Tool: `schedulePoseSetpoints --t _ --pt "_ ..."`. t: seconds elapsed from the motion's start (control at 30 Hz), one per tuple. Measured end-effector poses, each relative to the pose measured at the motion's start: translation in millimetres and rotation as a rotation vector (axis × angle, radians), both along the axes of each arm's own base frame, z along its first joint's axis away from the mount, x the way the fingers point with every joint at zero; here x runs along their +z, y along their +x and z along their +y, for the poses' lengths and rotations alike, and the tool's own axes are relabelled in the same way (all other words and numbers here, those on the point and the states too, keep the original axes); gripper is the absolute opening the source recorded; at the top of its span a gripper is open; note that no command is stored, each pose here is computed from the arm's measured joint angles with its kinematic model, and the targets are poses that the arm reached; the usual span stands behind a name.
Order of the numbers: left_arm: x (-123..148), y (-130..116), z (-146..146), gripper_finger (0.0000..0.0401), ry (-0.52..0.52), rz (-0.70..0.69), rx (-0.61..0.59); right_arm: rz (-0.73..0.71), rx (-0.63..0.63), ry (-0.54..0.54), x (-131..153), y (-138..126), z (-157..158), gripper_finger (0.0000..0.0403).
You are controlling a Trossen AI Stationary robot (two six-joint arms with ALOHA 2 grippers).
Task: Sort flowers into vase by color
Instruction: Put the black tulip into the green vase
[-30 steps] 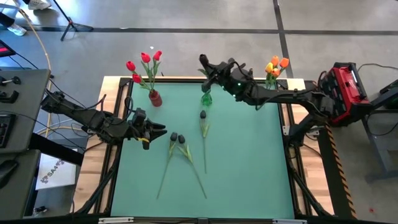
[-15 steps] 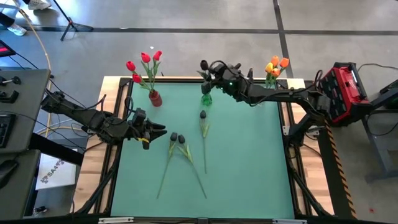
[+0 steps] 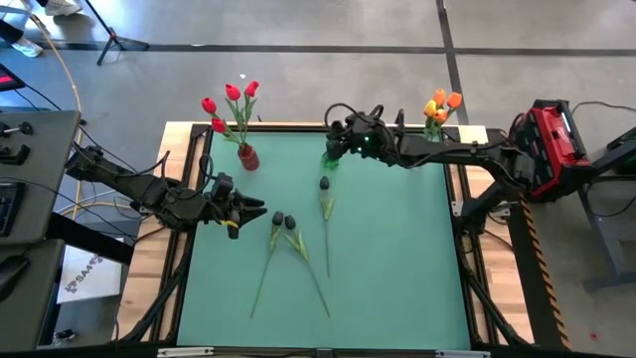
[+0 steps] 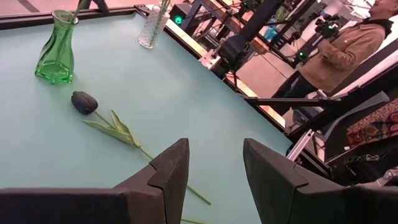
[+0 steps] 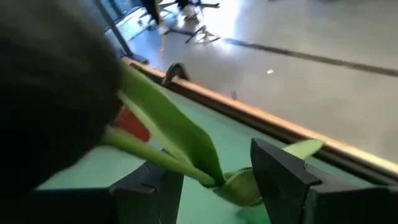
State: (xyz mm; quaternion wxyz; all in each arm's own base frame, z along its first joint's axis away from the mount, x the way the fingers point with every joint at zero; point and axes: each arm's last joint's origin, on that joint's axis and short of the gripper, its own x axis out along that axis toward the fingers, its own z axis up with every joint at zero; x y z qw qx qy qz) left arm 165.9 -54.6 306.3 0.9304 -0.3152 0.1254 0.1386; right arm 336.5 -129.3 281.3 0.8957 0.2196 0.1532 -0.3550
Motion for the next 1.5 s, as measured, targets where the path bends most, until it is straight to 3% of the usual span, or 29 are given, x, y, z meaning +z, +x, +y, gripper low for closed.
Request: schedulePoseSetpoints --t 0.27,0.57,0.77,0.97,1.13,1.27,1.5 --pt "0 0 0 0.014 0.0 0.0 0.0 -0.055 -0.065 -0.119 28 -14 -1 0.0174" --pt "0 0 0 0.014 0.0 0.0 0.0 -0.155 -0.065 0.004 32 -28 -27 0.0174" --pt "0 0 0 0.014 -0.008 0.0 0.0 -0.221 -0.084 -0.065 49 -33 -24 0.0174" --pt "-1 0 0 0.014 0.005 0.006 0.004 -0.221 -0.06 -0.223 72 -41 -6 0.0174" --pt "-2 -1 1 0.014 0.017 0.016 0.02 -0.24 -0.014 -0.275 87 -46 14 0.0174" --pt "-2 -1 1 0.014 0.02 0.017 0.023 -0.209 0.11 -0.196 80 -38 41 0.0174" --pt "-2 -1 1 0.014 0.037 0.021 0.018 0.034 0.22 -0.009 22 -4 107 0.0174"
